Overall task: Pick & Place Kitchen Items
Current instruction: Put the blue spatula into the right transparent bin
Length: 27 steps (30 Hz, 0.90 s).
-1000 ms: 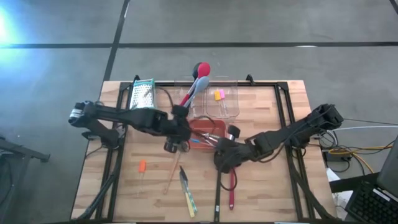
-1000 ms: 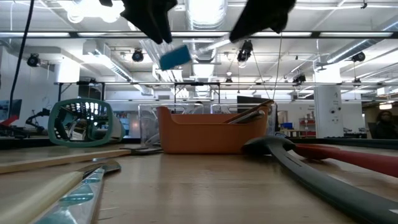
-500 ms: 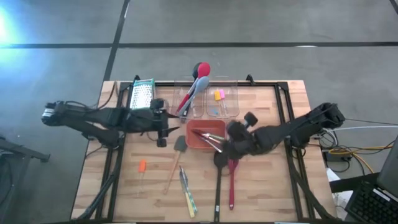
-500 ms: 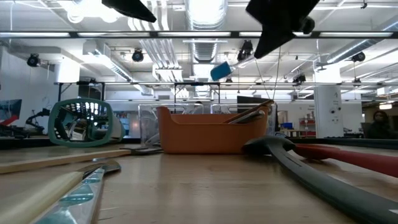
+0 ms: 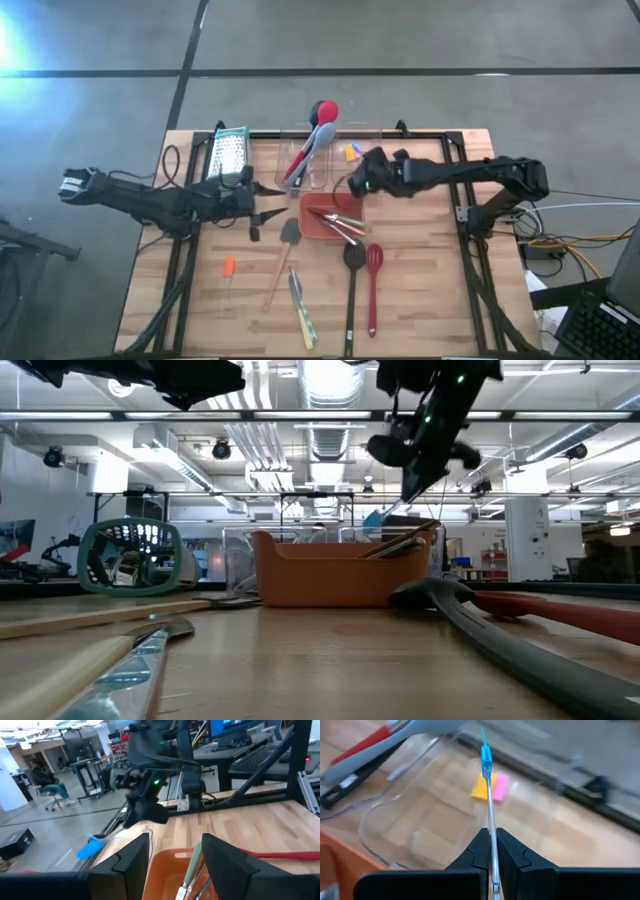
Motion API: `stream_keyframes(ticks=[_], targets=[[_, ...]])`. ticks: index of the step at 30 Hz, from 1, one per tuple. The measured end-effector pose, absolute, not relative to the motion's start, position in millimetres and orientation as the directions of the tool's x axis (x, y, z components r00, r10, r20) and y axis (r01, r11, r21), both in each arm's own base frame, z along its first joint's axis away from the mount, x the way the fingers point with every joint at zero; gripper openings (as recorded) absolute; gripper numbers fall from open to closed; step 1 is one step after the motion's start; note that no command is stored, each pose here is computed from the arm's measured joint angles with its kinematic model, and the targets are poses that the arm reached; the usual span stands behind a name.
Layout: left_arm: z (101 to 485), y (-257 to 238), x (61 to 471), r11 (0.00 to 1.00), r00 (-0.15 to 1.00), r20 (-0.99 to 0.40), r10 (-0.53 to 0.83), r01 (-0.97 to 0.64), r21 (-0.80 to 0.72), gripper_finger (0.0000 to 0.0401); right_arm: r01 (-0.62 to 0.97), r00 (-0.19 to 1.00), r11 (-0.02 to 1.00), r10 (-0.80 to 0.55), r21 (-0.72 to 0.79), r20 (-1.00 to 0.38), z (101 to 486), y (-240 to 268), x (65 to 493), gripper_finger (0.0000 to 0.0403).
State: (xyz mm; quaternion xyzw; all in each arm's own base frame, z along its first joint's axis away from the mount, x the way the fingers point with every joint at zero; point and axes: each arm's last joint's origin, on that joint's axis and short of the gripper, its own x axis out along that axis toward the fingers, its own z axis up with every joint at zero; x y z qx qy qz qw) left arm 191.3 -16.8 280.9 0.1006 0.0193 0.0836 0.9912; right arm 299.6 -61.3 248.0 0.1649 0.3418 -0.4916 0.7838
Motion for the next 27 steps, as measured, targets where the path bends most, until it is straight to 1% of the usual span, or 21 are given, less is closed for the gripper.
stream_keyframes(ticks=[2,3,8,14,18,23,27], targets=[[279.3,-16.6,190.1,0.966,0.985,-0.024,0.169,-0.161,0.203,0.0186,0.873,0.327,0.488,-0.618,-0.023,-0.715,241.8,-75.4,301.4,0.0009],[278.9,-16.6,189.5,0.966,0.985,-0.023,0.169,-0.161,0.203,0.0186,0.875,0.338,0.484,-0.607,0.002,-0.719,239.5,-82.6,301.3,0.0009],[279.7,-16.4,187.6,0.966,0.986,-0.015,0.167,-0.161,0.201,0.0186,0.899,0.315,0.435,-0.57,0.047,-0.759,225.5,-111.5,293.3,0.0008],[282.7,-16.2,186.2,0.967,0.986,0.009,0.167,-0.165,0.194,0.0186,0.895,0.336,0.437,-0.516,0.095,-0.788,216.8,-123.3,294.0,0.0008],[284.6,-16.1,186.2,0.967,0.986,0.028,0.167,-0.169,0.188,0.0186,0.9,0.311,0.429,-0.501,0.08,-0.808,208.1,-131.8,298.8,0.0008],[285.1,-16.7,186.7,0.97,0.988,0.032,0.152,-0.156,0.187,0.0186,0.888,0.31,0.452,-0.448,0.087,-0.839,200.5,-144.9,307.7,0.0008],[283.8,-16.7,186.7,0.97,0.989,0.027,0.148,-0.15,0.189,0.0186,0.887,0.279,0.452,-0.374,0.088,-0.885,197.3,-154.9,307.7,0.0009]])
